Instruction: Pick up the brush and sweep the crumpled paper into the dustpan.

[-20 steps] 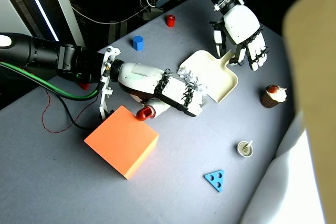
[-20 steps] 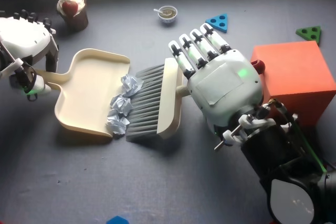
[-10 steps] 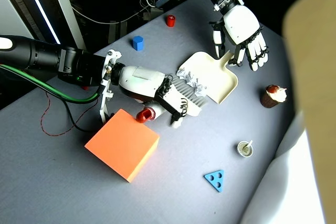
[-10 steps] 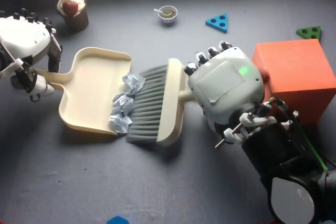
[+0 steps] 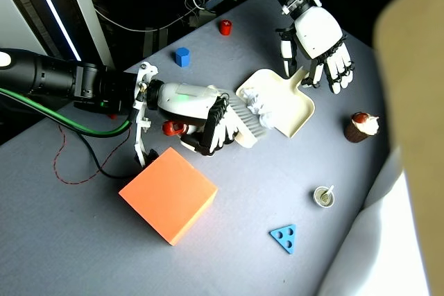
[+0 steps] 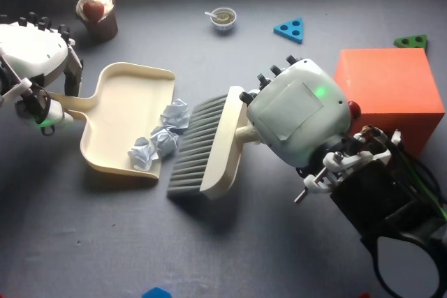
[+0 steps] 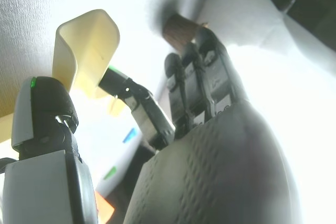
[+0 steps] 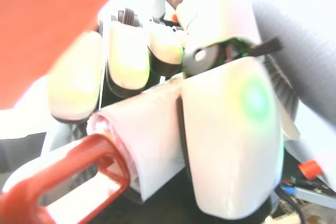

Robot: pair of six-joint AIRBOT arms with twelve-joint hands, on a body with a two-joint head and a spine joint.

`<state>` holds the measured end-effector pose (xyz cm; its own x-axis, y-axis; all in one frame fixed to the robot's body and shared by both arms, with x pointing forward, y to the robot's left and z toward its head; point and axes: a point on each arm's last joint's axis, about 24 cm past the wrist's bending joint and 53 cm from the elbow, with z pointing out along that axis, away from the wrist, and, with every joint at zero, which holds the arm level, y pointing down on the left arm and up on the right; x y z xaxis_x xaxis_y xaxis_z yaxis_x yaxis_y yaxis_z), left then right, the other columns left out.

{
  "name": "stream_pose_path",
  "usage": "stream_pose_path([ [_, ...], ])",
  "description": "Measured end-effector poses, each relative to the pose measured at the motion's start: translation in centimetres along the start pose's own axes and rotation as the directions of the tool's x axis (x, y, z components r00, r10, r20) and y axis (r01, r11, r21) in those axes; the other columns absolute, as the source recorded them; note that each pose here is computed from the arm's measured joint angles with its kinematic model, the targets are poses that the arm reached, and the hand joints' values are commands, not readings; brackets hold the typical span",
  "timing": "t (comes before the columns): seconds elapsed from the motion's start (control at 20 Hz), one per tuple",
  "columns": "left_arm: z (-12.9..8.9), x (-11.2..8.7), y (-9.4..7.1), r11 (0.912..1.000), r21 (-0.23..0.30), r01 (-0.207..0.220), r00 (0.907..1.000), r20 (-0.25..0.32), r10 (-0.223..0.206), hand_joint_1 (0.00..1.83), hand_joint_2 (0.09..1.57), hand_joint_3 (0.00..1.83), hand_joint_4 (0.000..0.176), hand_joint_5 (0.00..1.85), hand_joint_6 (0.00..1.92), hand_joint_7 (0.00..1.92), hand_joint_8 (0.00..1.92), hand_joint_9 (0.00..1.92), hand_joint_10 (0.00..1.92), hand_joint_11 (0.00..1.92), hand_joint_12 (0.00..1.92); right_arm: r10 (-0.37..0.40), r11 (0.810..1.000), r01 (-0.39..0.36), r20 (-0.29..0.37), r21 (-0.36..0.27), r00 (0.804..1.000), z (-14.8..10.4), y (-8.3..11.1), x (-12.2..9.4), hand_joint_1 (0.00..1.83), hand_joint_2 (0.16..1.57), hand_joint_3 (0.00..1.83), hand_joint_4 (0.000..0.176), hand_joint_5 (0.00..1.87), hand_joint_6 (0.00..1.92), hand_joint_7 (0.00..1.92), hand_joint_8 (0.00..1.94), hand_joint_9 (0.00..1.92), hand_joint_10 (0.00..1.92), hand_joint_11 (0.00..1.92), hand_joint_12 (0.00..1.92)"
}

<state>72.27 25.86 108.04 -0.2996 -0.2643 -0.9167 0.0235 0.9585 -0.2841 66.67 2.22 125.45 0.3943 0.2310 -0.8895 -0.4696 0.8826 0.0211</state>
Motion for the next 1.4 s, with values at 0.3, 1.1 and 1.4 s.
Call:
stream_pose_path([
  [0.3,-0.1,0.1,-0.3,1.0000,0.004,0.002,1.0000,0.000,-0.002,1.03,1.13,0.00,0.108,0.95,1.03,0.32,0.00,0.24,0.00,0.14,0.25,-0.095,0.995,0.095,-0.007,-0.033,0.995,0.5,-0.7,-2.4,1.46,1.15,0.00,0.009,1.02,1.92,1.10,1.94,1.38,1.92,1.57,1.92],
  [1.1,-0.2,0.8,-0.3,1.0000,0.008,-0.004,0.9997,-0.024,0.004,1.03,1.14,0.00,0.090,0.93,1.06,0.31,0.00,0.22,0.00,0.10,0.30,-0.440,0.828,0.377,-0.067,-0.415,0.895,3.9,3.3,-8.0,1.46,1.14,0.00,0.028,1.00,1.92,1.08,1.94,1.36,1.92,1.52,1.92],
  [1.4,-0.2,1.6,-0.5,0.9995,0.019,-0.026,0.9979,-0.059,0.027,1.03,1.15,0.00,0.089,0.92,1.07,0.30,0.00,0.23,0.00,0.11,0.33,-0.543,0.787,0.460,-0.109,-0.411,0.832,6.3,2.2,-7.9,1.48,1.14,0.01,0.002,1.01,1.92,1.07,1.94,1.37,1.92,1.55,1.92],
])
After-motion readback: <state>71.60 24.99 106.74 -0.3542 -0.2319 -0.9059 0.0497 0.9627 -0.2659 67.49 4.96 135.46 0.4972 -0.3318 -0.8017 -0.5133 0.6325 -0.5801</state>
